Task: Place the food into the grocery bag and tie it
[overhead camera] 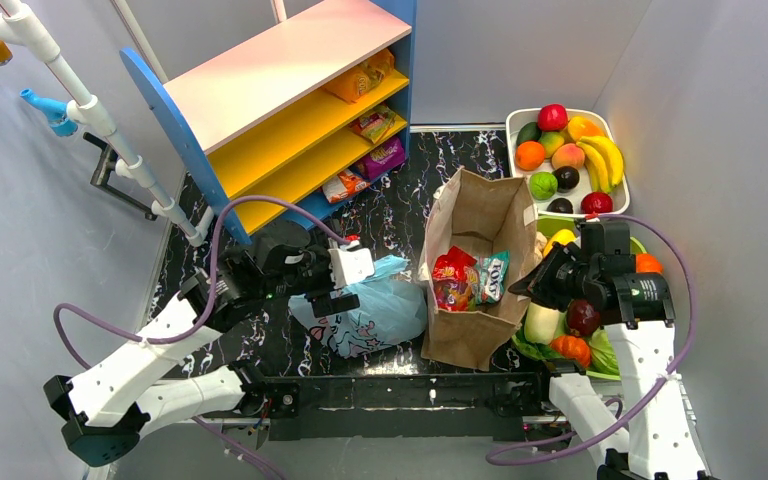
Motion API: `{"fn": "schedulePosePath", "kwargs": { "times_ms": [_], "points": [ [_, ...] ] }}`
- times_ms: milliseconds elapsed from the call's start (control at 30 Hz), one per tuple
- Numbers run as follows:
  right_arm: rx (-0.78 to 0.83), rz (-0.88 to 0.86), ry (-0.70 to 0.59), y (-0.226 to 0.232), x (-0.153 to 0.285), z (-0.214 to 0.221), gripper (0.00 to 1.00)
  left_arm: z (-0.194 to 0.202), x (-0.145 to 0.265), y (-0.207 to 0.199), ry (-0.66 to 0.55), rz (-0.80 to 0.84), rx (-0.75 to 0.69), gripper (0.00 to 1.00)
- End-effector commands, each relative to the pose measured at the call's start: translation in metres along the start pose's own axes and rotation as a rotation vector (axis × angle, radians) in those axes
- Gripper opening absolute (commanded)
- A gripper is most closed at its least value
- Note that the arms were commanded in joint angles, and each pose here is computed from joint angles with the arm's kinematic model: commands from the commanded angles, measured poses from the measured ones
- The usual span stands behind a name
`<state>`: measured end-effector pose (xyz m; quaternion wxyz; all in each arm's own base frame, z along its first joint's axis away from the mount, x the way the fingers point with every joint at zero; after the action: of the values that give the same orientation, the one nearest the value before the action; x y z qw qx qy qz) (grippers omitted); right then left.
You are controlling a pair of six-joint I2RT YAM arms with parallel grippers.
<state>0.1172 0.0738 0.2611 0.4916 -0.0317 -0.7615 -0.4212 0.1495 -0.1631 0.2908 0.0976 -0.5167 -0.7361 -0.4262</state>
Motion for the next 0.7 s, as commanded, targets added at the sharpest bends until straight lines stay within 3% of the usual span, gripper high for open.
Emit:
{"fn": "schedulePosePath", "kwargs": {
  "times_ms": [0,200,667],
  "points": [
    [-0.021,-0.011,0.062,-0.002,0.003,0.011,0.01,-0.001,-0.004,0.002,-0.038,0.004,-0.034,0.98],
    [-0.017,-0.023,0.058,0.001,0.005,0.010,0.01,0.006,-0.006,-0.011,-0.022,0.121,0.058,0.98],
    [-0.004,-0.028,0.060,0.008,0.007,0.006,0.01,0.027,-0.028,-0.036,0.034,0.217,0.190,0.98]
  ]
}}
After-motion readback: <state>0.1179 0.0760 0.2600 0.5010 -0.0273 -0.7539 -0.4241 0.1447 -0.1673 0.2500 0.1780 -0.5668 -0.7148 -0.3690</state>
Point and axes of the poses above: each gripper's point midway between its finger pads, its own x axis back along the fingers, its own y axis along the line the jaws close on, z = x × y, the point moved 6 cm from there along x, back along the fingers, and after that the axes turned 11 degrees about -x, right-handed, at the moved point
